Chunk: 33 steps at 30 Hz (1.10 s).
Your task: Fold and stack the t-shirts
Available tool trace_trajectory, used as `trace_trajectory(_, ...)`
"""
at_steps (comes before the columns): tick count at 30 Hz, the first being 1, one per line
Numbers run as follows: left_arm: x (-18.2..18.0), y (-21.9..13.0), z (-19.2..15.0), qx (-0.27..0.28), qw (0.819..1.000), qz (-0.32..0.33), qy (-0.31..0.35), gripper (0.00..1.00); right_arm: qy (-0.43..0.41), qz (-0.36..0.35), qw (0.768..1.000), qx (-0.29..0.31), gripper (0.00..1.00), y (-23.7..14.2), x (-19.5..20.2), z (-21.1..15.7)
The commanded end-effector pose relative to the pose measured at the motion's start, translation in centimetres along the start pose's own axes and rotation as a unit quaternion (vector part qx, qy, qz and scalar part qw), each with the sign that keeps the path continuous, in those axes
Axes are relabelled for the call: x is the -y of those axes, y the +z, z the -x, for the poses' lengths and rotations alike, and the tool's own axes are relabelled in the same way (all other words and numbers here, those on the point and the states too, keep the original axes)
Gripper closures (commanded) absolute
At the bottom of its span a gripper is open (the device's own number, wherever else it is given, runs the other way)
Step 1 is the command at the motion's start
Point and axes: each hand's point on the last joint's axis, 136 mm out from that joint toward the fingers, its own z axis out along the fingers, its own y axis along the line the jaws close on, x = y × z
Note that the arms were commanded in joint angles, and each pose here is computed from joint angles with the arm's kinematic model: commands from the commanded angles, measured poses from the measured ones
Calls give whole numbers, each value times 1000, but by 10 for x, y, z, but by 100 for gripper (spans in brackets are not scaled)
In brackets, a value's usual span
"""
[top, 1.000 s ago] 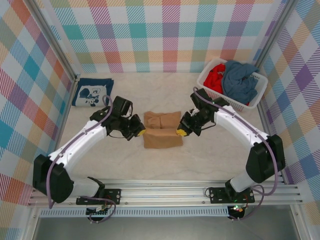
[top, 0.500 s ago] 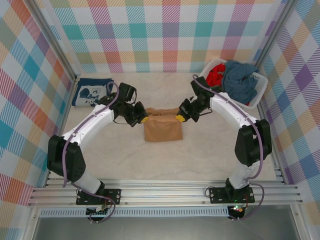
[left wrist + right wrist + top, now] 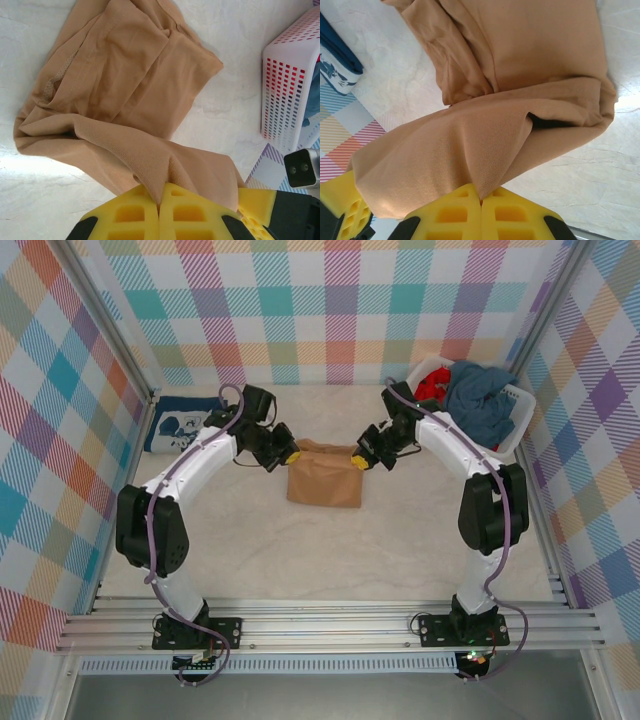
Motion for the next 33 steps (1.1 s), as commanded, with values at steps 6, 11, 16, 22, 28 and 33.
trace_trajectory(6,-12,-30,-32,-21,1000,-9,12,100,-16,0,1000,-10,100,-14,15,-34)
trace_trajectory(11,-52,-34,-86,-71,997,16,16,100,-18,-13,999,-35,100,-11,48,-79)
trace_trajectory(16,-97,-39,-141,-121,991,48,27,100,-18,-26,998,-60,100,-10,82,-124)
trace_trajectory(22,-133,-54,-190,-169,982,67,46,100,-23,-56,993,-106,100,-10,121,-180)
trace_trajectory(28,-135,-76,-228,-214,974,49,59,100,-20,-71,988,-132,100,-27,147,-220)
trace_trajectory(33,-110,-90,-218,-181,981,26,66,100,-22,-62,991,-114,100,-38,137,-218)
